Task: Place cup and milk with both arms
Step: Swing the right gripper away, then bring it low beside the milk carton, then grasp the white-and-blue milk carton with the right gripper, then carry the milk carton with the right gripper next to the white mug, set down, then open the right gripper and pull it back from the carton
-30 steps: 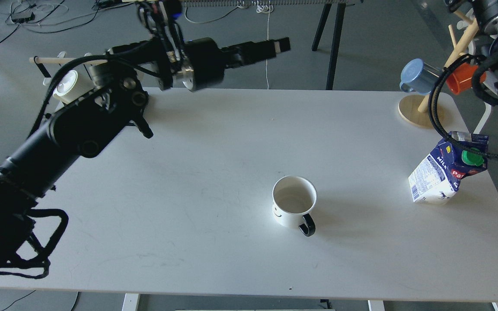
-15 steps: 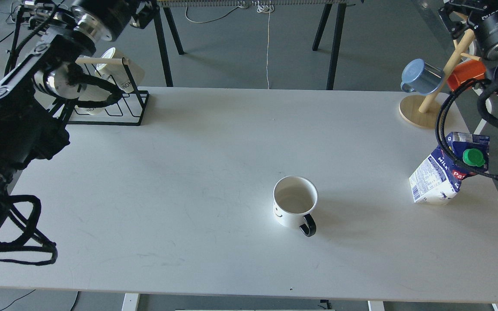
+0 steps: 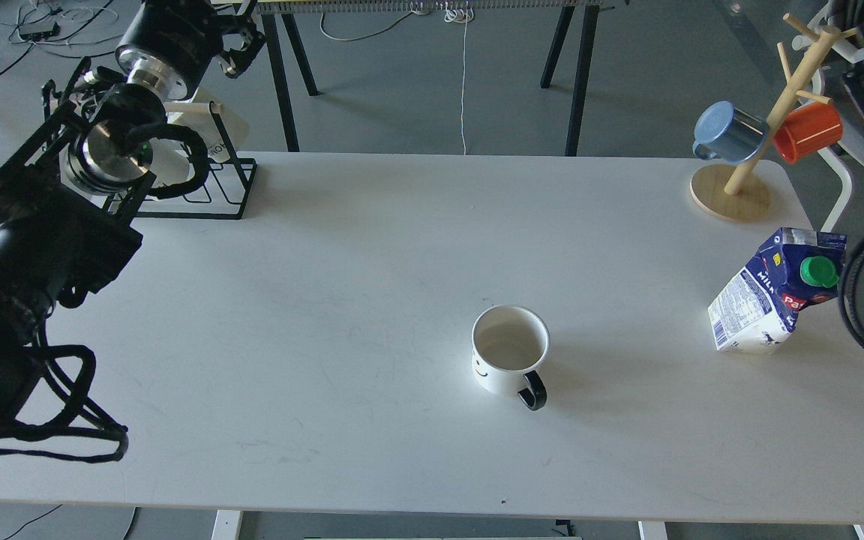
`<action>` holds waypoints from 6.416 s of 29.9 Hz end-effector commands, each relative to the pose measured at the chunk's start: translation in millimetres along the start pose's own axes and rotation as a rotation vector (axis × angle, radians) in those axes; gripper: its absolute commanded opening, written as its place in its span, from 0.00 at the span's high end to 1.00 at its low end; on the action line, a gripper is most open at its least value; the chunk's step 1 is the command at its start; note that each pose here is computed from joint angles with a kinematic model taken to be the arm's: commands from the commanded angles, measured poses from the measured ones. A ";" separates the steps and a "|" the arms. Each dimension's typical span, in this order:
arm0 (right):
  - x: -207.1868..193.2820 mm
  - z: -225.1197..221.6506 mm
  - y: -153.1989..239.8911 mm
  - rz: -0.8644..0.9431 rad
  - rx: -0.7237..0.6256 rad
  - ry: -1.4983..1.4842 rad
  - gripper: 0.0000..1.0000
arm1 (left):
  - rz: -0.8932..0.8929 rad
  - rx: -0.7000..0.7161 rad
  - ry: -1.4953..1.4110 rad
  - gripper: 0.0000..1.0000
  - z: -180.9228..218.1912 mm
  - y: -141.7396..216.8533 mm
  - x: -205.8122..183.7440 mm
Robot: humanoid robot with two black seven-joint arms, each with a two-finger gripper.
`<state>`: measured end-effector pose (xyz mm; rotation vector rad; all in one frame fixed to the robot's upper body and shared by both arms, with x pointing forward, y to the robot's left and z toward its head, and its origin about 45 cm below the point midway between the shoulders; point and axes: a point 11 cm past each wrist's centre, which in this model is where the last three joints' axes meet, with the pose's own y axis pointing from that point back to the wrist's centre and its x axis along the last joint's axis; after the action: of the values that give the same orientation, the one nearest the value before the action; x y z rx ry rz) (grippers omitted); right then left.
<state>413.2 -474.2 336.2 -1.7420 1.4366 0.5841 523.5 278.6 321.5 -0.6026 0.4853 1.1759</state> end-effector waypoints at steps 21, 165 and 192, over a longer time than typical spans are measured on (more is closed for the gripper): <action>93.7 17.0 230.8 0.420 0.009 -0.145 0.02 | 0.009 -0.012 -0.019 0.01 11.9 1.8 5.0; -23.9 163.8 242.2 0.087 -0.345 -0.204 0.03 | 0.042 -0.015 -0.059 0.00 28.0 10.3 20.4; -57.4 58.8 -98.1 -0.104 -0.043 0.184 0.01 | 0.091 -0.167 0.259 0.00 19.1 28.9 43.8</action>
<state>482.0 -397.7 377.2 -1.9585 1.4230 0.3781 510.4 331.8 300.8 -0.8695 0.6322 1.2482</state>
